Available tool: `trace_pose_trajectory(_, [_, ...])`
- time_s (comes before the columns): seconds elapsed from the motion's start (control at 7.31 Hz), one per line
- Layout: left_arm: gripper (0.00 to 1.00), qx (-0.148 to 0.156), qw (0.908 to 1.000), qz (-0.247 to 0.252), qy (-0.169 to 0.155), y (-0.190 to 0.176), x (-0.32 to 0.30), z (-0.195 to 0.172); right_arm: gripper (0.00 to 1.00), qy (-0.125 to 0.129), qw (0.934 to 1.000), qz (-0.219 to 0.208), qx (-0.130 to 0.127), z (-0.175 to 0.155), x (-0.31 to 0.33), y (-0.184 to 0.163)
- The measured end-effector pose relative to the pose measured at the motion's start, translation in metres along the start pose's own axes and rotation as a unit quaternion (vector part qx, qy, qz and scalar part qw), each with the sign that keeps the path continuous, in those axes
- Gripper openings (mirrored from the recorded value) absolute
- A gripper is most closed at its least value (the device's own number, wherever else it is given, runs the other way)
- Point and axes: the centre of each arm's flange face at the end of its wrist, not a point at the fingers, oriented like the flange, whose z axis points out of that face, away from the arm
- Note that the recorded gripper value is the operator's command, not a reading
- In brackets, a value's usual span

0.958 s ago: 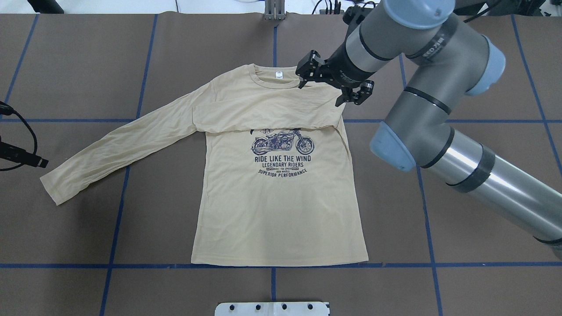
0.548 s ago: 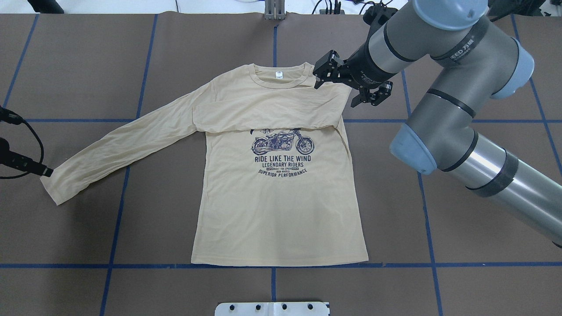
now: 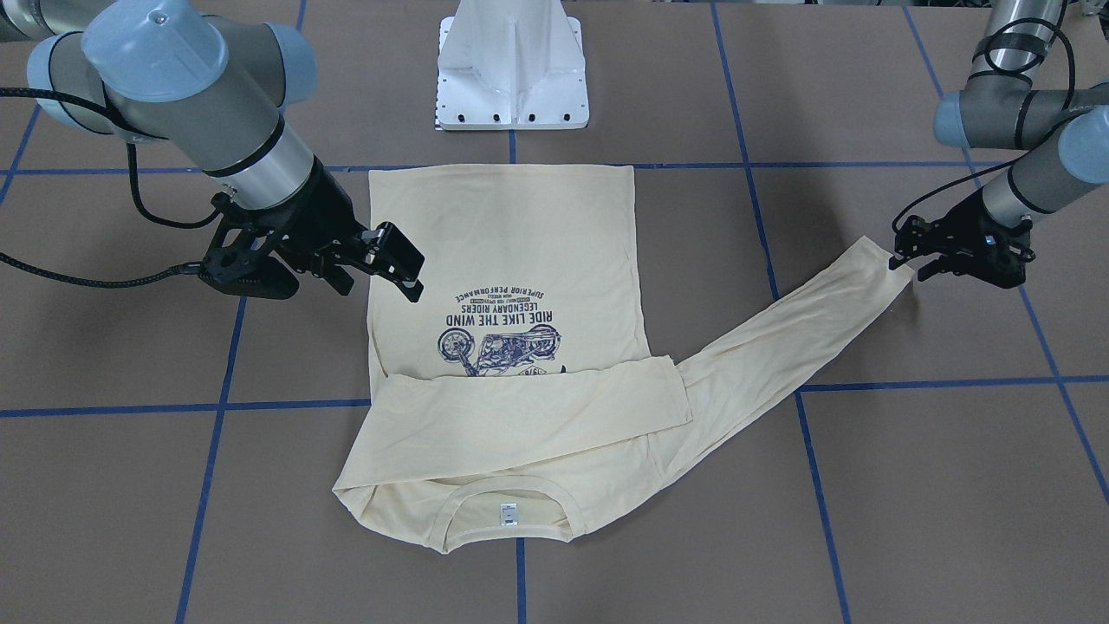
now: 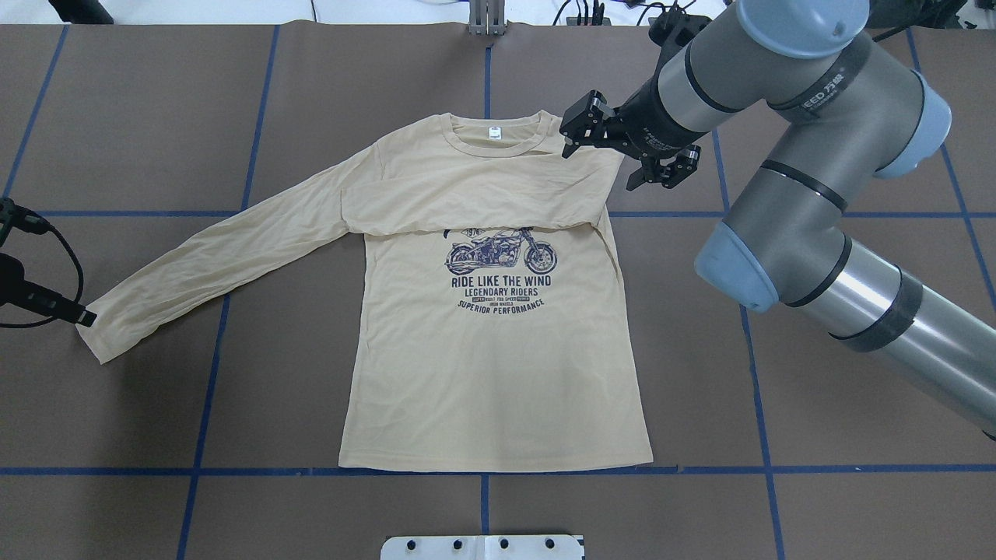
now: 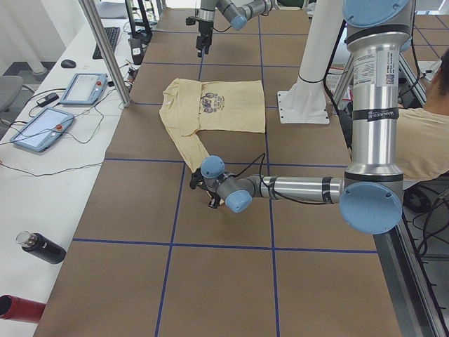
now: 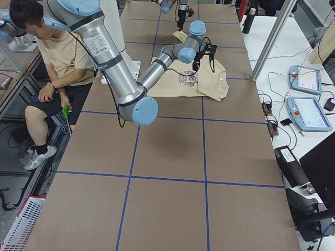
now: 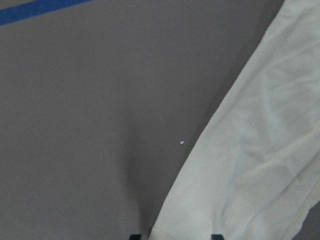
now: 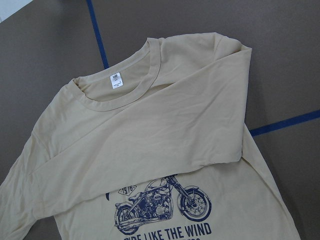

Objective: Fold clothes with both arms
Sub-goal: 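Release the sleeve and lift the right gripper away from the shirt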

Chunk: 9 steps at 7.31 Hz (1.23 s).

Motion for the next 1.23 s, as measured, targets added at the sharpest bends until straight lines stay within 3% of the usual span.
trace_pose_trajectory(0.27, [0.47, -0.002, 1.0000, 0.000, -0.001, 0.003, -0.003, 0.002, 1.00, 0.003, 1.0000, -0.002, 0.005, 0.005, 0.000, 0.002])
trace_pose_trajectory(0.55, [0.00, -0.003, 1.0000, -0.001, -0.001, 0.004, -0.005, 0.003, 0.99, 0.004, 0.9999, -0.004, 0.009, 0.009, -0.002, 0.006])
trace_pose_trajectory(1.23, [0.00, 0.012, 0.9998, 0.009, 0.010, -0.004, 0.015, -0.013, 0.99, 0.011, 0.9999, -0.007, 0.008, 0.020, 0.001, 0.011])
